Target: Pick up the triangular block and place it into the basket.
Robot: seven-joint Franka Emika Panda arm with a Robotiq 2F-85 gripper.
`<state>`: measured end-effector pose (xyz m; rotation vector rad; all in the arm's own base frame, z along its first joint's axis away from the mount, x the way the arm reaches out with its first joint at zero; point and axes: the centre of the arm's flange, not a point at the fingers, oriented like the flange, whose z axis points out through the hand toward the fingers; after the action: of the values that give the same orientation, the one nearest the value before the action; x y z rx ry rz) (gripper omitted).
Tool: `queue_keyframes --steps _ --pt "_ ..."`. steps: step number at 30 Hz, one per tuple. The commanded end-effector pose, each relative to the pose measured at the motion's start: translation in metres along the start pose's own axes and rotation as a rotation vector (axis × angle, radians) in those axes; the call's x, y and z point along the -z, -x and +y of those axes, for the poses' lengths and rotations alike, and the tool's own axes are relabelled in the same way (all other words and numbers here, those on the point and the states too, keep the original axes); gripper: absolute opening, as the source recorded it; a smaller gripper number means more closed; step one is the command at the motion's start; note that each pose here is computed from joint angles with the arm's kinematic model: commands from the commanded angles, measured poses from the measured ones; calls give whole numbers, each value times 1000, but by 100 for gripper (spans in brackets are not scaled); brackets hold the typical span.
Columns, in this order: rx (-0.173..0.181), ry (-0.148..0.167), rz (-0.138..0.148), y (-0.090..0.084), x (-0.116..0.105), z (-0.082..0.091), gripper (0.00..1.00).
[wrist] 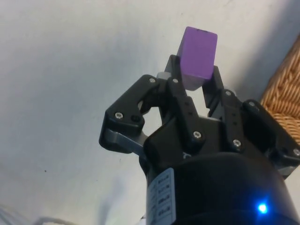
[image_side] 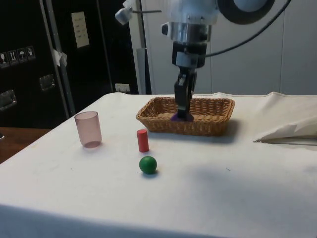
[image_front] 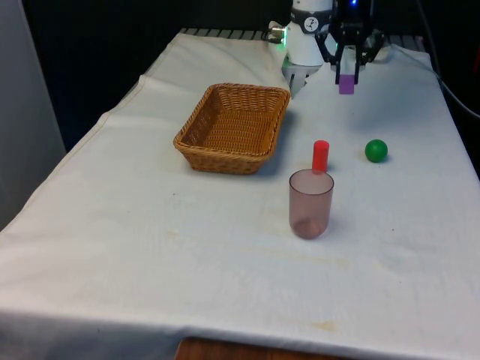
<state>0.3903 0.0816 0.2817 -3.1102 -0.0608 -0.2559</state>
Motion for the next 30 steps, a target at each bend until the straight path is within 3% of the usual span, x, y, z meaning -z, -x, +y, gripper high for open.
queue_keyframes --steps 1,6,22,23,24,30 --pt "1 5 -2 -1 6 2 33" --pt "-1 -1 6 -3 18 2 33" --pt "1 4 14 -25 36 45 33" --pt "0 -5 17 -22 37 40 33" --pt "1 4 16 -27 36 50 33" --pt "3 3 17 -35 34 75 33"
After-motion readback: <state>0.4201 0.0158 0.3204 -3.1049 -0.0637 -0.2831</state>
